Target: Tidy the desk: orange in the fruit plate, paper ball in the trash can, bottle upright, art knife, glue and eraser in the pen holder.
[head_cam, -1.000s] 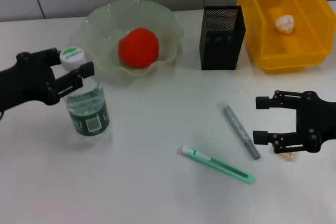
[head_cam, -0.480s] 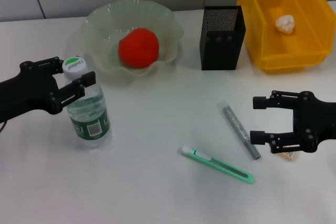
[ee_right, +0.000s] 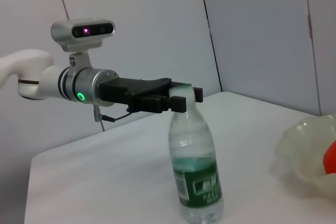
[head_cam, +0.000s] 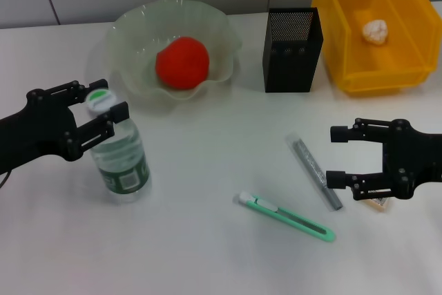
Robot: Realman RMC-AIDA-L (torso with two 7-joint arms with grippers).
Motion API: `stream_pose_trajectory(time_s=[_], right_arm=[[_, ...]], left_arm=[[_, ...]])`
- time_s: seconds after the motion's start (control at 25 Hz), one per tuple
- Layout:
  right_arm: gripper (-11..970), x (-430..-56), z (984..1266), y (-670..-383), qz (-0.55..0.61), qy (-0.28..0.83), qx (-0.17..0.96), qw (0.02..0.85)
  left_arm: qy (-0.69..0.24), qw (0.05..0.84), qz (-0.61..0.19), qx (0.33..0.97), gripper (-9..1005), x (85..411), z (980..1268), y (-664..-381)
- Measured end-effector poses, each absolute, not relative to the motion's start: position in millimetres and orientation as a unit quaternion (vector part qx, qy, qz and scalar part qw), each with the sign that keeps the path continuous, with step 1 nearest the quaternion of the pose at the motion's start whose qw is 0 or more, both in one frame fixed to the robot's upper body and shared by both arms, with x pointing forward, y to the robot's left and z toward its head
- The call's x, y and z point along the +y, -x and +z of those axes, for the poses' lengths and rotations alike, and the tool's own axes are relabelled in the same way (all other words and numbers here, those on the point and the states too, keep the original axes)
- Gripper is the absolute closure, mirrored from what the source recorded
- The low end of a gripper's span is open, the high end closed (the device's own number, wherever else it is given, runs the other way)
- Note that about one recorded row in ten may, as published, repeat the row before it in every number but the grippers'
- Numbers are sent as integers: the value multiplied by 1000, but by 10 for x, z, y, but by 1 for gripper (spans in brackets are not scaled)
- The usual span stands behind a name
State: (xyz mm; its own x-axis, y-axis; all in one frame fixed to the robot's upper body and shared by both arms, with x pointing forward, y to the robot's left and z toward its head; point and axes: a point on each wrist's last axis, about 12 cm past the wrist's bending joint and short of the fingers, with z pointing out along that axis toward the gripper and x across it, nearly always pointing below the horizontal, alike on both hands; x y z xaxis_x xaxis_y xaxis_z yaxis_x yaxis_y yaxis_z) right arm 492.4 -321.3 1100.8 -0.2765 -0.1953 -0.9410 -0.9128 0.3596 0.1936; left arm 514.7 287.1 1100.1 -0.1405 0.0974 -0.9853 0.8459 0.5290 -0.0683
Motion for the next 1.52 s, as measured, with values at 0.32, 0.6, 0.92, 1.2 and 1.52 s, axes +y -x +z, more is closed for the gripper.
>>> stream_pose_trajectory(time_s=[0.32, 0.6, 0.92, 1.2, 1.52], right_arm=[[121, -3203, 11010, -4944, 398, 402, 692, 448], [121, -3199, 11000, -4943, 400, 400, 692, 447], [120, -3236, 11015, -4919, 397, 399, 693, 452], [121, -3298, 11142, -4987, 375, 396, 708, 448], [121, -3244, 11678, -5211, 332, 391, 768, 384]], left_arm=[[-345, 552, -339, 680, 373, 2887, 10983, -5137], [-343, 551, -353, 673, 291, 2909, 11038, -5115], [-334, 566, -382, 650, 293, 3277, 11195, -4896], [-359, 529, -411, 649, 296, 3421, 11002, -4565], [-366, 531, -402, 650, 299, 3440, 10736, -4246]])
